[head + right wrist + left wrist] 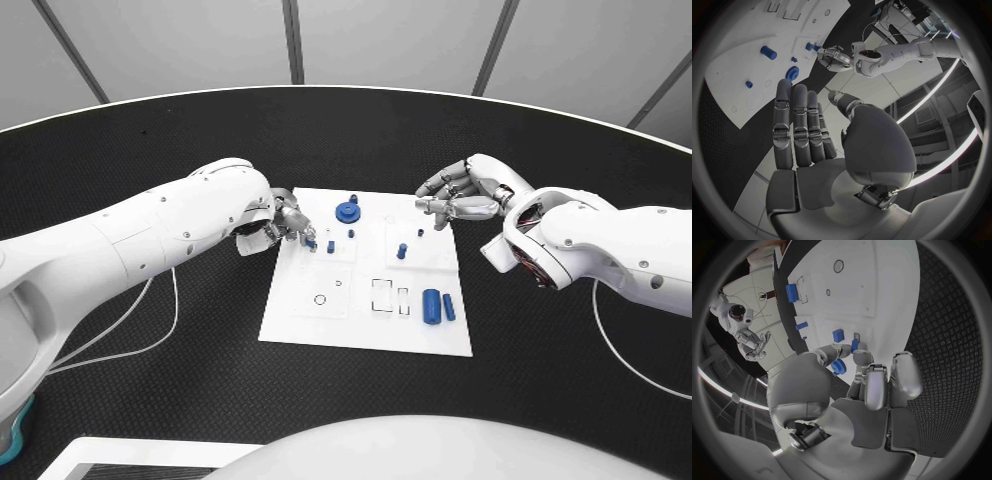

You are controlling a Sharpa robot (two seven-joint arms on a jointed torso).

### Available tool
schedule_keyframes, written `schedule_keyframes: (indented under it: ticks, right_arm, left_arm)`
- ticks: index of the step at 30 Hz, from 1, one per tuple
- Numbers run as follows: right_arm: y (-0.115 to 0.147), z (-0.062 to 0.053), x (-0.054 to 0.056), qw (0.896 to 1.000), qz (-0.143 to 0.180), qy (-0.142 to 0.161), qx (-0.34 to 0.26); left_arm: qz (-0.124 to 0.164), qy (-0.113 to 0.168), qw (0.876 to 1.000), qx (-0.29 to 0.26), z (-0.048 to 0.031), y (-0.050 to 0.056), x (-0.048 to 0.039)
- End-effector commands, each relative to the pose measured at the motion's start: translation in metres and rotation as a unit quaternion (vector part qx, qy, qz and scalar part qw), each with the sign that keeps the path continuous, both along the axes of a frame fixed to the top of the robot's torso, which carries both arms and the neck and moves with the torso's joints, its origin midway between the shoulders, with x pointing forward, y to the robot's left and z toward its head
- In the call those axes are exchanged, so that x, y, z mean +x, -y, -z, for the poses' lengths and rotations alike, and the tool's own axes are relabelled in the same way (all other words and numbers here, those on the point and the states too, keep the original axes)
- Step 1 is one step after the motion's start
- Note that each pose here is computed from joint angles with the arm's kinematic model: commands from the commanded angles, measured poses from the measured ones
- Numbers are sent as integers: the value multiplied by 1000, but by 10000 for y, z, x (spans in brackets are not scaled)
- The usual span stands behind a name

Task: Assemble the parts on the task board

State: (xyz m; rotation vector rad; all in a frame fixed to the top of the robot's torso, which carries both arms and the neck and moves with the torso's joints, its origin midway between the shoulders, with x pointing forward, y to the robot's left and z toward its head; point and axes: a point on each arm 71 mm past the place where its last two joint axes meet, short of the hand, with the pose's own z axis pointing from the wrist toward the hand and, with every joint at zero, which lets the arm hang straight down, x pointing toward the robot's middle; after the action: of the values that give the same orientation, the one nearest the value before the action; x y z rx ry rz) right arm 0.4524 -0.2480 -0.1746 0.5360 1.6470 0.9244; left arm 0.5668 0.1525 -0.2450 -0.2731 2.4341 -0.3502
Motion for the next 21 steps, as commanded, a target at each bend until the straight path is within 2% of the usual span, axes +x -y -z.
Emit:
schedule_keyframes:
  ticks: [1,21]
  right_arm:
    - [0,0,1,1000,0,0,0]
    - [-5,2,5,1000,-1,0,0]
  left_arm:
    - [1,-1,1000,1,5,4,-3]
    - [12,-6,1000,7,31,51,-25]
